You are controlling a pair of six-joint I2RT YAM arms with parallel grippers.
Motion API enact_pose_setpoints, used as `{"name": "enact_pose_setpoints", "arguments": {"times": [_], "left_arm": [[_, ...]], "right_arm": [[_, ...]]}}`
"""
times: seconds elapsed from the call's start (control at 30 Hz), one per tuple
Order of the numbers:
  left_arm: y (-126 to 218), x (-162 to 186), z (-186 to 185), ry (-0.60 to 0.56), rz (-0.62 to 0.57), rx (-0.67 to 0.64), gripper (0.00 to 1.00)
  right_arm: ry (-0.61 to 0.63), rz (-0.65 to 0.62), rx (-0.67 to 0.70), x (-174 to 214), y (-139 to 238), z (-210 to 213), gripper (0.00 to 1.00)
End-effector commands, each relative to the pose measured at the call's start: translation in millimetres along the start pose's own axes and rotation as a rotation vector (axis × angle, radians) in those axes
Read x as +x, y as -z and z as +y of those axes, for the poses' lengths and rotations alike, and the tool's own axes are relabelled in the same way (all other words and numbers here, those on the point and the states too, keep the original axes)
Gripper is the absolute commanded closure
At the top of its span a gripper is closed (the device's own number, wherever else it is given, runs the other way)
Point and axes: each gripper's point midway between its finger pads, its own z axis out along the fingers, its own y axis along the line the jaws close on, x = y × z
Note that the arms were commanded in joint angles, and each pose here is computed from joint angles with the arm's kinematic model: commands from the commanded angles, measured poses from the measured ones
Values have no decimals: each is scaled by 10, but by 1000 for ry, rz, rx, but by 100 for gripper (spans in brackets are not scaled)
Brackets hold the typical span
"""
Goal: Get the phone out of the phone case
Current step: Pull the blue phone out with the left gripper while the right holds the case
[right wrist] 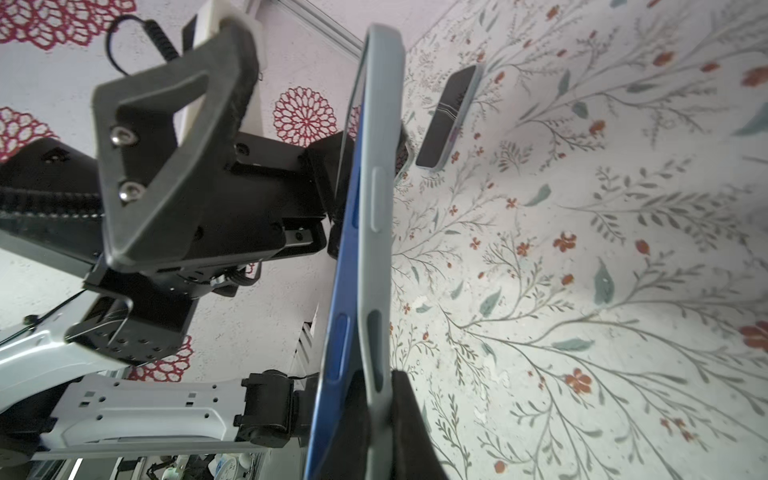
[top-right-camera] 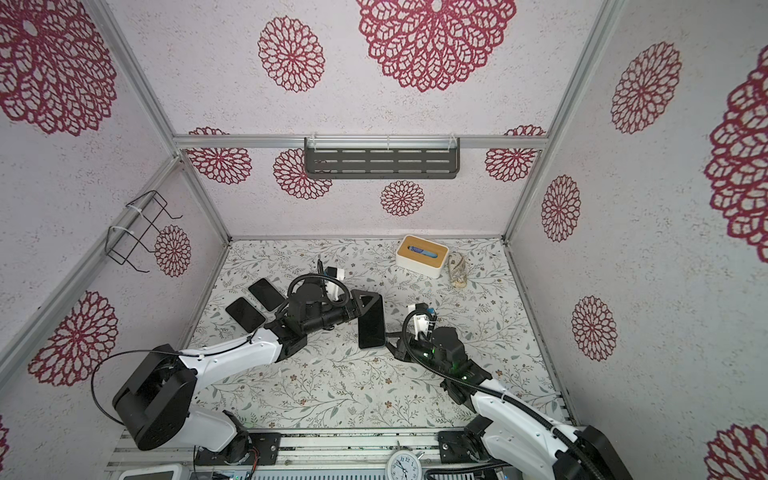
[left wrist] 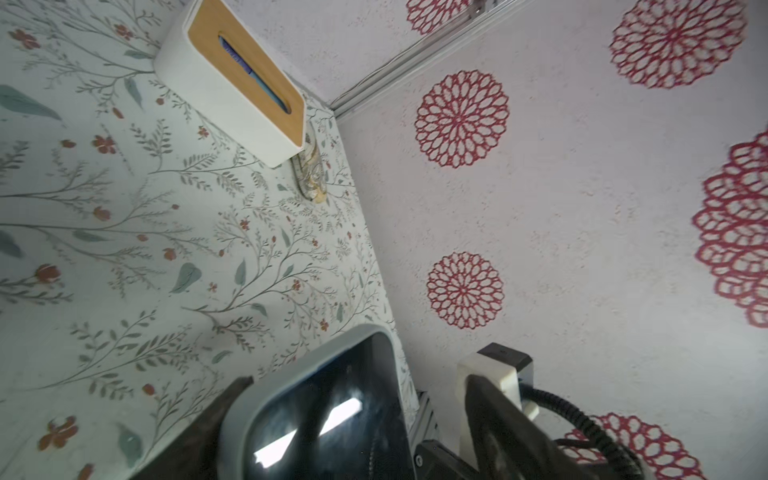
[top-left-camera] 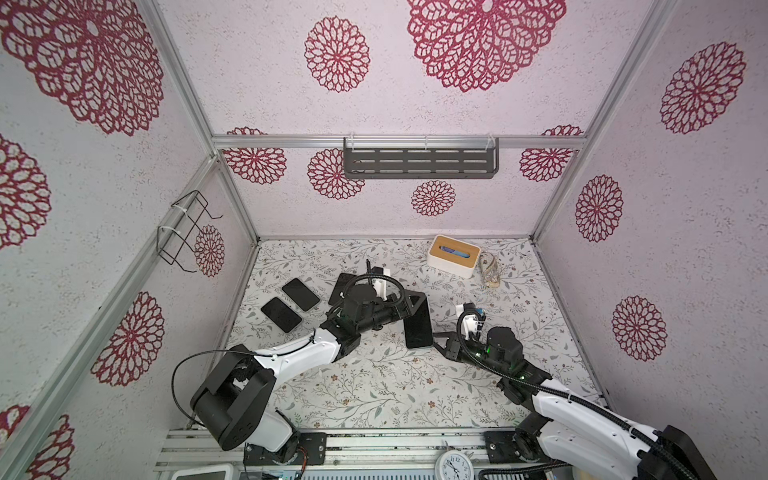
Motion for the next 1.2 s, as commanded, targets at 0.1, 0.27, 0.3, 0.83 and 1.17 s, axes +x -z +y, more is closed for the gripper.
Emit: {"name": "enact_pose_setpoints", "arguments": {"times": [0.1, 0.27, 0.3, 0.83, 1.17], "left_arm": [[50, 109, 177, -164, -22, -139, 5], [-25, 430, 31, -314, 45, -146, 4], [-31, 495, -5, -345, 61, -144, 4], [-18, 1308, 70, -754, 311, -364, 12], [-77, 1281, 264, -830, 303, -479, 18]], "right_arm": [[-41, -96, 39, -94, 42, -143, 100], [-54, -87, 97, -14, 31, -350, 100], [-54, -86, 103, -7, 29, -370, 100], [-63, -82, 124, 45, 41, -473, 100], [-65, -80, 115, 65, 60, -467, 100]]}}
